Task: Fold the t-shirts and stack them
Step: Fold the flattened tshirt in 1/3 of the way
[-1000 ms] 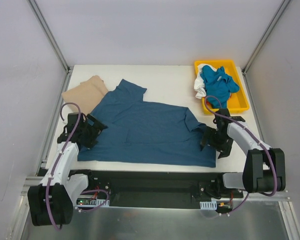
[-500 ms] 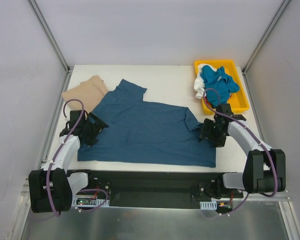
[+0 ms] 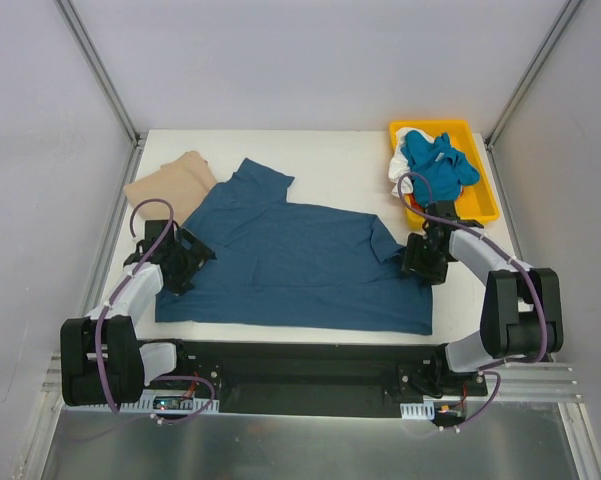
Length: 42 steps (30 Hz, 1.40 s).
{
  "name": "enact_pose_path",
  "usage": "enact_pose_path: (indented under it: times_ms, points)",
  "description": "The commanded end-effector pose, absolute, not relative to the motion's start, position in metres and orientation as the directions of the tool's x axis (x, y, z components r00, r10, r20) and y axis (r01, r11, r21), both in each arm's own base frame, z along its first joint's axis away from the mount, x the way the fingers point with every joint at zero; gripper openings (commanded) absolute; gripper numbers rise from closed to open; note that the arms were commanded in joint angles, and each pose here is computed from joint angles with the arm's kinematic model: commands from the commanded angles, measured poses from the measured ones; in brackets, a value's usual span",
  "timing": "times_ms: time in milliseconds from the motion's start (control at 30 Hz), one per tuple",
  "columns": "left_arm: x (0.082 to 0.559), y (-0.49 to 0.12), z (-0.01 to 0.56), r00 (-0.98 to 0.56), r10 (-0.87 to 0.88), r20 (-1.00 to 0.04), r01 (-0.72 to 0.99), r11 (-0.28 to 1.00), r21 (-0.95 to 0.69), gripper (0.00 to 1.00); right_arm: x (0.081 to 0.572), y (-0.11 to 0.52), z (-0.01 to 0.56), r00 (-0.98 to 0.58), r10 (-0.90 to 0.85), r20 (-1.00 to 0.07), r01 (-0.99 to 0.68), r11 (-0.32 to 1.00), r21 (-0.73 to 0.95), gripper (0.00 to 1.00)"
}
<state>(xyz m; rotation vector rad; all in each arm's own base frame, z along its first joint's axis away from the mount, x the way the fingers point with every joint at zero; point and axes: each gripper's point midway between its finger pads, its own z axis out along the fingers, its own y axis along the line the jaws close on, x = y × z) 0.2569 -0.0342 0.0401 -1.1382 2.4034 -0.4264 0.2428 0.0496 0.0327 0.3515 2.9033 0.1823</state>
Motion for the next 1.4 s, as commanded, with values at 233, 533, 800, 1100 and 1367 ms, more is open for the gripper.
enact_pose_path:
  times_ms: [233, 533, 800, 1100, 1367]
  points:
    - [0.249, -0.019, 0.022, -0.569, -0.765, -0.303, -0.675, 0.644, -0.359, 0.99, 0.261, 0.044, 0.027, -0.949, 0.245, -0.196, 0.228, 0.968, 0.108, 0.31]
    - [0.247, -0.018, 0.018, -0.568, -0.767, -0.298, -0.684, 0.642, -0.346, 0.99, 0.239, 0.032, 0.04, -0.943, 0.286, -0.169, 0.284, 0.958, 0.036, 0.14]
    - [0.245, -0.017, 0.015, -0.571, -0.765, -0.297, -0.689, 0.644, -0.334, 0.99, 0.226, 0.03, 0.054, -0.942, 0.292, -0.164, 0.291, 0.956, 0.029, 0.01]
    - [0.243, -0.018, 0.012, -0.583, -0.76, -0.286, -0.686, 0.649, -0.327, 0.99, 0.22, 0.034, 0.045, -0.947, 0.291, -0.136, 0.287, 0.957, 0.045, 0.12]
    - [0.24, -0.019, 0.011, -0.59, -0.755, -0.287, -0.68, 0.656, -0.327, 0.99, 0.227, 0.05, 0.029, -0.959, 0.274, -0.072, 0.266, 0.958, 0.108, 0.34]
